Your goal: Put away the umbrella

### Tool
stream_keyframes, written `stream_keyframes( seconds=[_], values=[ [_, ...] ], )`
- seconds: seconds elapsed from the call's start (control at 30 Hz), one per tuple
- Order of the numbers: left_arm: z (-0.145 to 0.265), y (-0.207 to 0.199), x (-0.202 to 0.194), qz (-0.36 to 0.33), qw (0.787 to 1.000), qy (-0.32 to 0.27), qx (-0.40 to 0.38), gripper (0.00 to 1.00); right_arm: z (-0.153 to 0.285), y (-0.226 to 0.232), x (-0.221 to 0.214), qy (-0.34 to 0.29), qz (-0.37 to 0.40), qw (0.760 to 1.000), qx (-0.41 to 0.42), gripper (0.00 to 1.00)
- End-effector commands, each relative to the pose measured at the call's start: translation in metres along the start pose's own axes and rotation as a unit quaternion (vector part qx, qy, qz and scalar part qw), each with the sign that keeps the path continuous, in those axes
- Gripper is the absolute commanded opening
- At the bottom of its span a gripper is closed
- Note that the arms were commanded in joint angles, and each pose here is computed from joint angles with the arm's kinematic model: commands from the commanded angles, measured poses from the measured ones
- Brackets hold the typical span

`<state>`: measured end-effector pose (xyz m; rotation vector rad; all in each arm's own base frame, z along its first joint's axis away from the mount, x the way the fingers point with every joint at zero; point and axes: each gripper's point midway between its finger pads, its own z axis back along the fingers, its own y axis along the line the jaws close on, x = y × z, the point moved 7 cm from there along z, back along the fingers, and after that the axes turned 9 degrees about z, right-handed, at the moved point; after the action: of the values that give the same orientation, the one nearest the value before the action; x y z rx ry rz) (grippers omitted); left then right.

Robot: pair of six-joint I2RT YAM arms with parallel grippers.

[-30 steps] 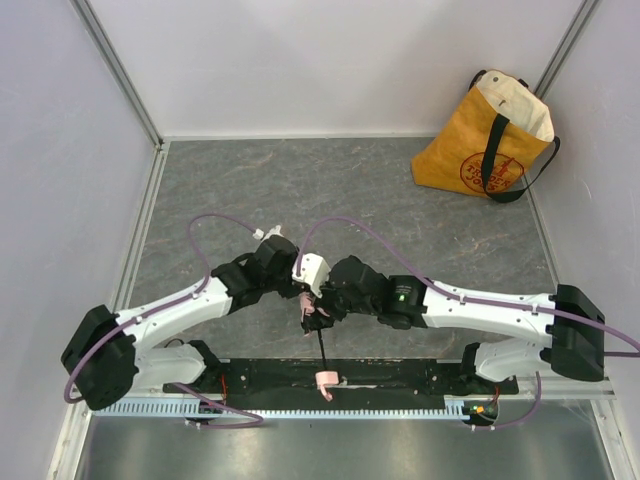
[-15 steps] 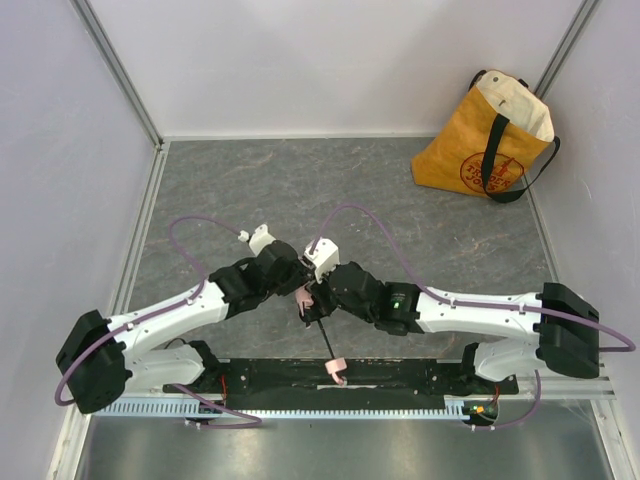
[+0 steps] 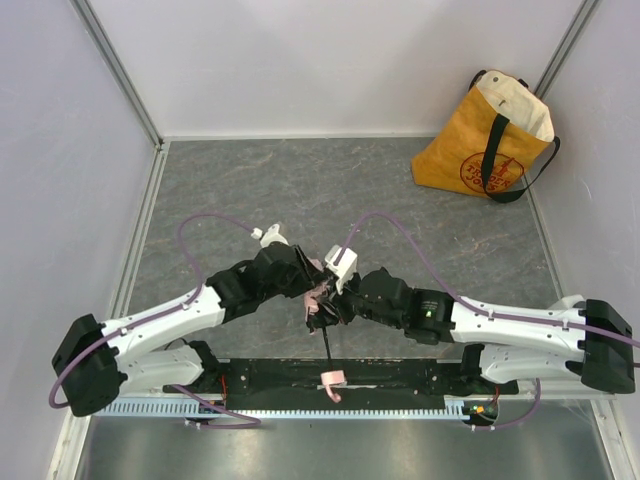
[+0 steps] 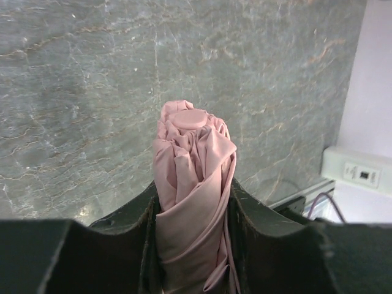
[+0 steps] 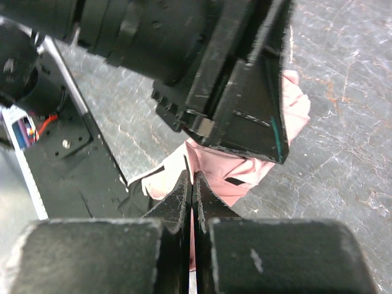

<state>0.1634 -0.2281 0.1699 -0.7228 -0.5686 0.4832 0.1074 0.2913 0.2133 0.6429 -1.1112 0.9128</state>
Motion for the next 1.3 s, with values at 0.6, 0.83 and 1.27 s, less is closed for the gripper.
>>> stream_keyframes(
  seconds=[0.6,0.83,1.27],
  values=[
    [-0.023,0.011,0.0,-0.114,0.992,0.021,0.043,0.02,-0.015,0.046,0.123,-0.169,0.05,0.974,0.144,0.0],
    [-0.009,0.01,0.001,-0.056,0.998,0.011,0.03,0.02,-0.021,0.014,0.099,-0.175,0.017,0.984,-0.011,0.0],
    [-0.002,0.007,0.003,0.022,0.999,-0.01,0.04,0.02,-0.032,0.034,0.095,-0.181,-0.059,0.976,-0.109,0.0]
  ],
)
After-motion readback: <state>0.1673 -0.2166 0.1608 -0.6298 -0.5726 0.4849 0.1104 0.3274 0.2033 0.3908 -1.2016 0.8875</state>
